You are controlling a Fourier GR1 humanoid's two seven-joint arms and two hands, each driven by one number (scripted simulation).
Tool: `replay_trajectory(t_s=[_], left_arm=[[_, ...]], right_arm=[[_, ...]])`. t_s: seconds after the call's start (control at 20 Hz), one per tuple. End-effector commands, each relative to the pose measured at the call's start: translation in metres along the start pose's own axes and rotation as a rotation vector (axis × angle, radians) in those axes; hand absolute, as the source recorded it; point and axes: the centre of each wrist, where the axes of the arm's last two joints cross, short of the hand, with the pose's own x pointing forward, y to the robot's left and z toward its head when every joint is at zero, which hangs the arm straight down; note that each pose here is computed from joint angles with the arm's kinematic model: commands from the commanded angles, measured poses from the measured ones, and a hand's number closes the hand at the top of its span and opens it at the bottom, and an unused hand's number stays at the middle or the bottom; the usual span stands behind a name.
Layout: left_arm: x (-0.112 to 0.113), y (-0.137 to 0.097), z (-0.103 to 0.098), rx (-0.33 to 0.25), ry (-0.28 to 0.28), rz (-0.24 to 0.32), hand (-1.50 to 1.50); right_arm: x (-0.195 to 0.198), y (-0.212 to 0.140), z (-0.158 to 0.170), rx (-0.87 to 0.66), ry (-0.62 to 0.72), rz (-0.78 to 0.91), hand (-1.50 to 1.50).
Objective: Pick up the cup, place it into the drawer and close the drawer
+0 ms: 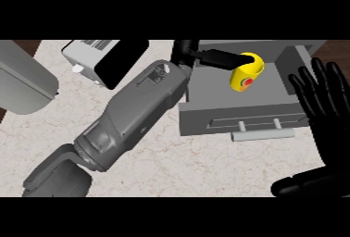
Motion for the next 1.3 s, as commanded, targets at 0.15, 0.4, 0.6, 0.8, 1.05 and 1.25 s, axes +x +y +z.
replay_trajectory(t_s=[0.15, 0.4, 0.6, 0.8, 1.05, 1.25], left_arm=[[0.002, 0.015, 0.003, 0.018, 0.004, 0.139, -1.50], [0.010, 0.043, 0.004, 0.089, -0.032, 0.168, -1.50], [0.010, 0.093, 0.019, 0.138, 0.003, 0.182, -1.50], [-0.002, 0.112, 0.057, 0.197, 0.029, 0.207, -1.50], [0.001, 0.168, 0.103, 0.228, 0.049, 0.202, -1.50], [0.011, 0.189, 0.135, 0.230, 0.050, 0.198, -1.50]], right_arm=[[0.010, 0.000, 0.018, 0.034, 0.006, 0.040, 1.50], [0.034, -0.011, 0.015, 0.177, 0.057, 0.208, 1.50], [0.026, -0.030, 0.011, 0.183, 0.085, 0.286, 1.50], [0.027, -0.019, 0.031, 0.228, 0.140, 0.354, 1.50], [0.012, -0.014, 0.018, 0.191, 0.189, 0.429, 1.50], [-0.008, -0.005, 0.018, 0.208, 0.221, 0.485, 1.50]])
